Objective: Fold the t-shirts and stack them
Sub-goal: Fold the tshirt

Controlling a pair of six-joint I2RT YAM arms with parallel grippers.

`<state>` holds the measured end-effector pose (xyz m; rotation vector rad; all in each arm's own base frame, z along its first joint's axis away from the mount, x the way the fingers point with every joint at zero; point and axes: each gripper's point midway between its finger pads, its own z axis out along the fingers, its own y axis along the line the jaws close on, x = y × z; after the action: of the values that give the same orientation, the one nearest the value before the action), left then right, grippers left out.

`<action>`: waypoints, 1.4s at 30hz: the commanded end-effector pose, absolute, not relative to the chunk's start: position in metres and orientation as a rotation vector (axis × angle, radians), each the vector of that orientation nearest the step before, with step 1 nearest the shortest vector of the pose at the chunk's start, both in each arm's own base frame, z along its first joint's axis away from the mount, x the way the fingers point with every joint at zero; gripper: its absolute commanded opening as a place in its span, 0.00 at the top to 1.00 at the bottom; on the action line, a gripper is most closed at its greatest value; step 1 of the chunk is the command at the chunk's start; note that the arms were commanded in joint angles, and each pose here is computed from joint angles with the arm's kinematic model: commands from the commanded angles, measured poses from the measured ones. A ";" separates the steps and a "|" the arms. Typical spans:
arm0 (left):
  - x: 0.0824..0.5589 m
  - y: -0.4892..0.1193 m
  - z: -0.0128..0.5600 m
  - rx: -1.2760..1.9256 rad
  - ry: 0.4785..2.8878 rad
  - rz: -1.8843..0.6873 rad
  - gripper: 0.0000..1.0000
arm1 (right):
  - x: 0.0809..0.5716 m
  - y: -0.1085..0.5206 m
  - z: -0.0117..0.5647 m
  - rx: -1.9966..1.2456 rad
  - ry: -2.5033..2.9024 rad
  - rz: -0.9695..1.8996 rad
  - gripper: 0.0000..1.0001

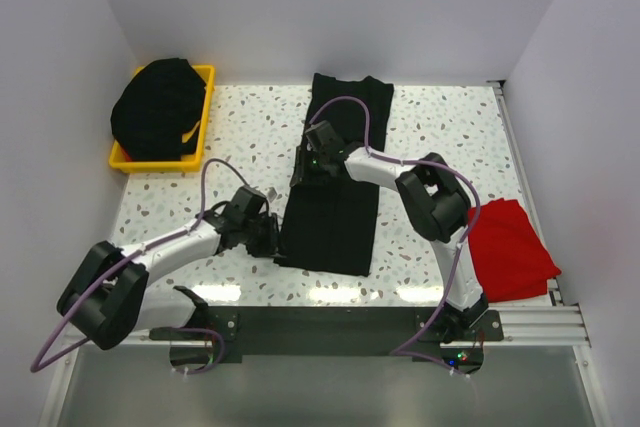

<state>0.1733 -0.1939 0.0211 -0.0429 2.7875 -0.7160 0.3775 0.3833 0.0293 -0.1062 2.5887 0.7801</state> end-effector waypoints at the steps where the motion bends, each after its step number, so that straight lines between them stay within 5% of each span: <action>1: 0.169 -0.196 0.035 0.006 2.781 -0.759 0.74 | 0.376 0.384 0.013 -0.108 2.622 0.755 0.60; 11: 0.187 -0.219 0.061 0.037 2.679 -0.902 0.74 | 0.381 0.389 0.037 -0.127 2.581 0.789 0.59; 32: 0.152 -0.200 0.000 -0.084 2.830 -0.835 0.75 | 0.383 0.388 0.080 -0.161 2.517 0.824 0.57; 42: 0.133 -0.229 -0.006 0.032 2.868 -0.868 0.75 | 0.381 0.304 0.139 -0.014 2.412 0.808 0.52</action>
<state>0.1512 -0.2332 0.0154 0.0258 2.7738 -0.9564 0.3732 0.3374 0.0965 -0.0700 2.5132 0.7805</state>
